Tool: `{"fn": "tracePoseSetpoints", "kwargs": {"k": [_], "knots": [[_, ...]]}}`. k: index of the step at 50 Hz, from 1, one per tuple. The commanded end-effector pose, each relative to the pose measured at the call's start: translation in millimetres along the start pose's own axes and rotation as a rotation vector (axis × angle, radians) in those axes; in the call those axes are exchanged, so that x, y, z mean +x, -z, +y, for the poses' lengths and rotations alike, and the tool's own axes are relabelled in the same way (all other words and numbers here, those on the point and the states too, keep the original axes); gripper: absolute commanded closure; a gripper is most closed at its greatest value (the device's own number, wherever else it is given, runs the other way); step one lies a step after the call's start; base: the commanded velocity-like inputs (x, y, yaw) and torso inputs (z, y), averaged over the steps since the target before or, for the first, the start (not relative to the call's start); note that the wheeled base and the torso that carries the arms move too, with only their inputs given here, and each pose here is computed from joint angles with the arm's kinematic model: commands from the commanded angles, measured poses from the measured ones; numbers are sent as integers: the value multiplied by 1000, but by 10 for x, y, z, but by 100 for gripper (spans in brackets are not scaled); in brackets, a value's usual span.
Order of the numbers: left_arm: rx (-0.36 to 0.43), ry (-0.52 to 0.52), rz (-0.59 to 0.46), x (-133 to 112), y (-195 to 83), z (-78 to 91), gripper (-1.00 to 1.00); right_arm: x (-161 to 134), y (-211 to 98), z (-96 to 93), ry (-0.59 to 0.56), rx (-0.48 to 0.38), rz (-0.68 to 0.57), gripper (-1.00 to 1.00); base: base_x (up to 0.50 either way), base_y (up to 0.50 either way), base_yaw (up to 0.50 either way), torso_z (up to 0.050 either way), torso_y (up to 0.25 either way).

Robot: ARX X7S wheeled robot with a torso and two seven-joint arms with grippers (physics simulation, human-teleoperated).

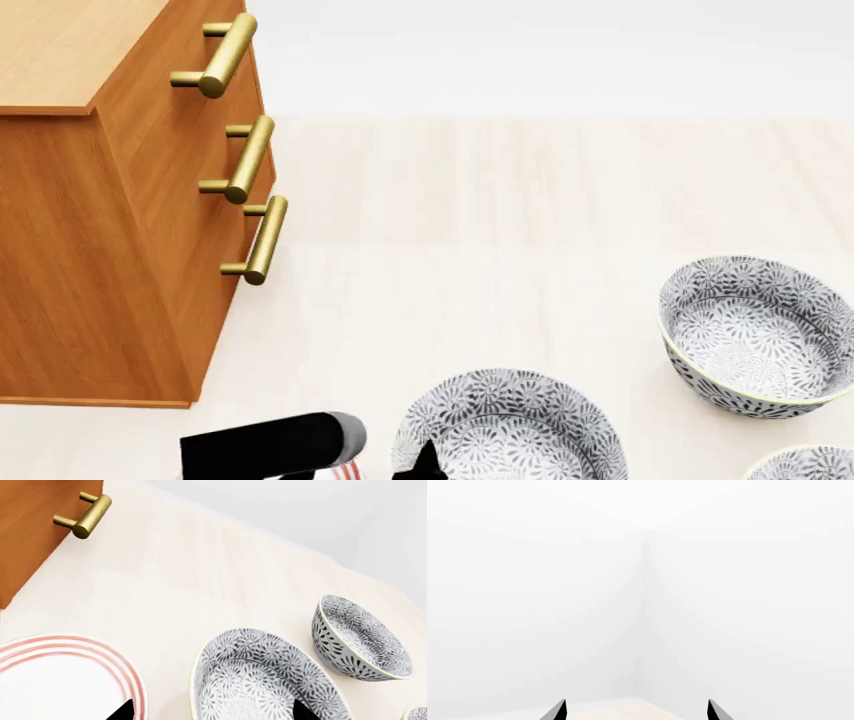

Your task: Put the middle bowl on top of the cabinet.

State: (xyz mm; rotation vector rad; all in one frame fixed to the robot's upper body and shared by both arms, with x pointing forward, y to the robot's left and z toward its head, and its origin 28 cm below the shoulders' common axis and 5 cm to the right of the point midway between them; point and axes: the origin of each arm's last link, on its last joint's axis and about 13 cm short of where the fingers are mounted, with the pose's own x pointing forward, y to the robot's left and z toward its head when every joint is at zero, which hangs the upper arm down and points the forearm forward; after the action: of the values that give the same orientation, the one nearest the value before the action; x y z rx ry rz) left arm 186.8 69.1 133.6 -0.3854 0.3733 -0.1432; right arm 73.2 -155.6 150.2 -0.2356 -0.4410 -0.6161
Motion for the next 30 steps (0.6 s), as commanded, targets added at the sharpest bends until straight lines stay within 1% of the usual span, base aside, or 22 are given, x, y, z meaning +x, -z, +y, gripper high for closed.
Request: {"fn": "tracePoseSetpoints", "kwargs": {"k": [1,6,19,23,30], "knots": [[7,22,59,140,109,-11,-100,8,-4,1,-1,1,-4,-100,0,0,0,0,0],[22,21,75,219,184,23,-100,11,5,0,-3,0,-3,-100,0,0,0,0,0],[-4,17,82,360,166,122,-100,3,-6,-11,-5,0,-10,-100,0,0,0,0,0],[-14,31,95,379,180,121,-100,11,3,7,-10,-2,-7,-100,0,0,0,0,0],[-2,44,101,363,225,81,-100,8,0,-6,-8,-1,-9,-100,0,0,0,0,0]]}}
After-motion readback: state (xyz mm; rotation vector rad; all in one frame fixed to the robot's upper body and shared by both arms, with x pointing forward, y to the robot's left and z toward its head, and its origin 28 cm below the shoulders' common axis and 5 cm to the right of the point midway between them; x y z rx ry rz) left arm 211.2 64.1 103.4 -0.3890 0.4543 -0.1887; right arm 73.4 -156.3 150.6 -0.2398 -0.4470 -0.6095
